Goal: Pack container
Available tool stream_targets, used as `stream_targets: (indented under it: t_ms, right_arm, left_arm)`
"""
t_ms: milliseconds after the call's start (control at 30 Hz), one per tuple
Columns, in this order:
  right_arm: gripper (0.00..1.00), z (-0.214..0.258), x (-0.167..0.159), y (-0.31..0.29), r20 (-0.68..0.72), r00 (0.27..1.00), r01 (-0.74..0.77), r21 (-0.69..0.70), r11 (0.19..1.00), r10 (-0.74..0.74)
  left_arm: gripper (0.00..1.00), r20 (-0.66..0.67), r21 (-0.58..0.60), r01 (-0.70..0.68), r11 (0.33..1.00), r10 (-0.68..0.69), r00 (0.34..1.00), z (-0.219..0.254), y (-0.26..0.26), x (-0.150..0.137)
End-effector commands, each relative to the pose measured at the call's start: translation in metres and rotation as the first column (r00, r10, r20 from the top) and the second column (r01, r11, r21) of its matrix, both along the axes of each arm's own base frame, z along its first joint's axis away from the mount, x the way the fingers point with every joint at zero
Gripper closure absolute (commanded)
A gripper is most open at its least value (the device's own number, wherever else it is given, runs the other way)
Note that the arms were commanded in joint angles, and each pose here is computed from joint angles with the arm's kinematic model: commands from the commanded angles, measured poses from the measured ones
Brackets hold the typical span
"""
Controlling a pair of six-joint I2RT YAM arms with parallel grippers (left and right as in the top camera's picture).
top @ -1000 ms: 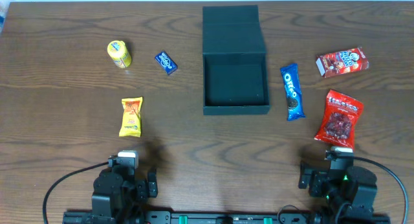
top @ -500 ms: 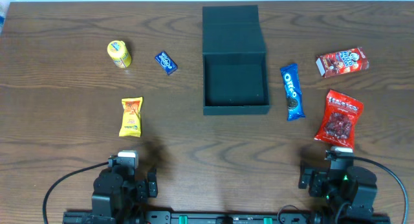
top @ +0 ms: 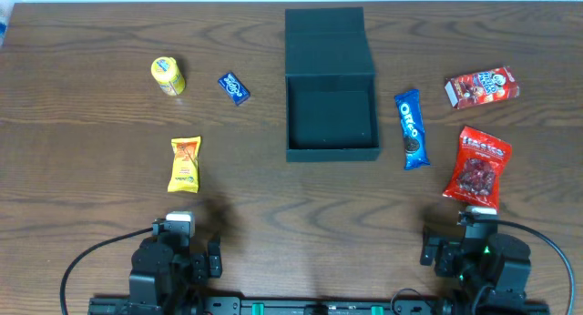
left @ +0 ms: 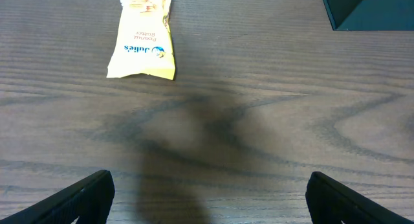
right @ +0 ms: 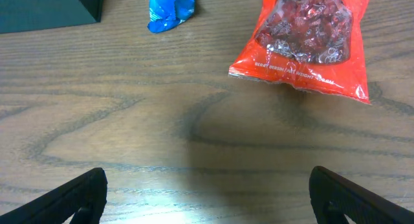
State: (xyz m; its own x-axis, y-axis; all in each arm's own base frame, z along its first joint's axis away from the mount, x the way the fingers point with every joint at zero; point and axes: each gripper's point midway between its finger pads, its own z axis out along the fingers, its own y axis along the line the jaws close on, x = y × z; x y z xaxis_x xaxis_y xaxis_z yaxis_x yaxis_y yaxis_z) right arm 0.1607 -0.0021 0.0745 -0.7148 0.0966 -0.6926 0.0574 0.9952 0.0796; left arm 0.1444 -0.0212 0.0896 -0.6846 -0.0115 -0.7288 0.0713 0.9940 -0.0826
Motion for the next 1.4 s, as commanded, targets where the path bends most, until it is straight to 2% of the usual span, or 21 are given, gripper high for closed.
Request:
stream_targets:
  t_ms: [0, 467, 700, 833, 1267, 1367]
  right_arm:
    - [0.01, -0.001, 0.000, -0.001, 0.003, 1.000, -0.003, -0.009, 1.000, 0.003]
    - [0.01, -0.001, 0.000, -0.001, 0.002, 1.000, -0.003, -0.008, 1.000, 0.003]
    - [0.01, 0.007, 0.001, -0.002, -0.063, 0.998, -0.001, -0.002, 1.000, 0.001]
    - [0.01, 0.036, 0.014, -0.003, -0.055, 0.998, -0.001, -0.002, 1.000, 0.001]
    - [0.01, 0.184, 0.080, -0.012, 0.179, 0.984, 0.003, -0.032, 0.999, 0.003]
    - [0.01, 0.208, 0.092, -0.009, 0.190, 0.982, 0.006, 0.019, 1.000, -0.009]
  left_arm:
    - [0.05, -0.046, 0.005, -0.020, 1.000, 0.020, 0.999, -0.015, 0.003, -0.004]
    - [0.04, -0.046, 0.005, -0.020, 1.000, 0.020, 0.999, -0.015, 0.003, -0.004]
    - [0.04, -0.046, 0.005, -0.020, 1.000, 0.020, 0.999, -0.015, 0.003, -0.004]
    - [0.05, -0.046, 0.005, -0.020, 1.000, 0.020, 0.999, -0.015, 0.003, -0.004]
    - [0.05, -0.046, 0.005, -0.020, 1.000, 0.020, 0.999, -0.015, 0.003, -0.004]
    - [0.04, -0.046, 0.005, -0.020, 1.000, 0.020, 0.999, -0.015, 0.003, -0.004]
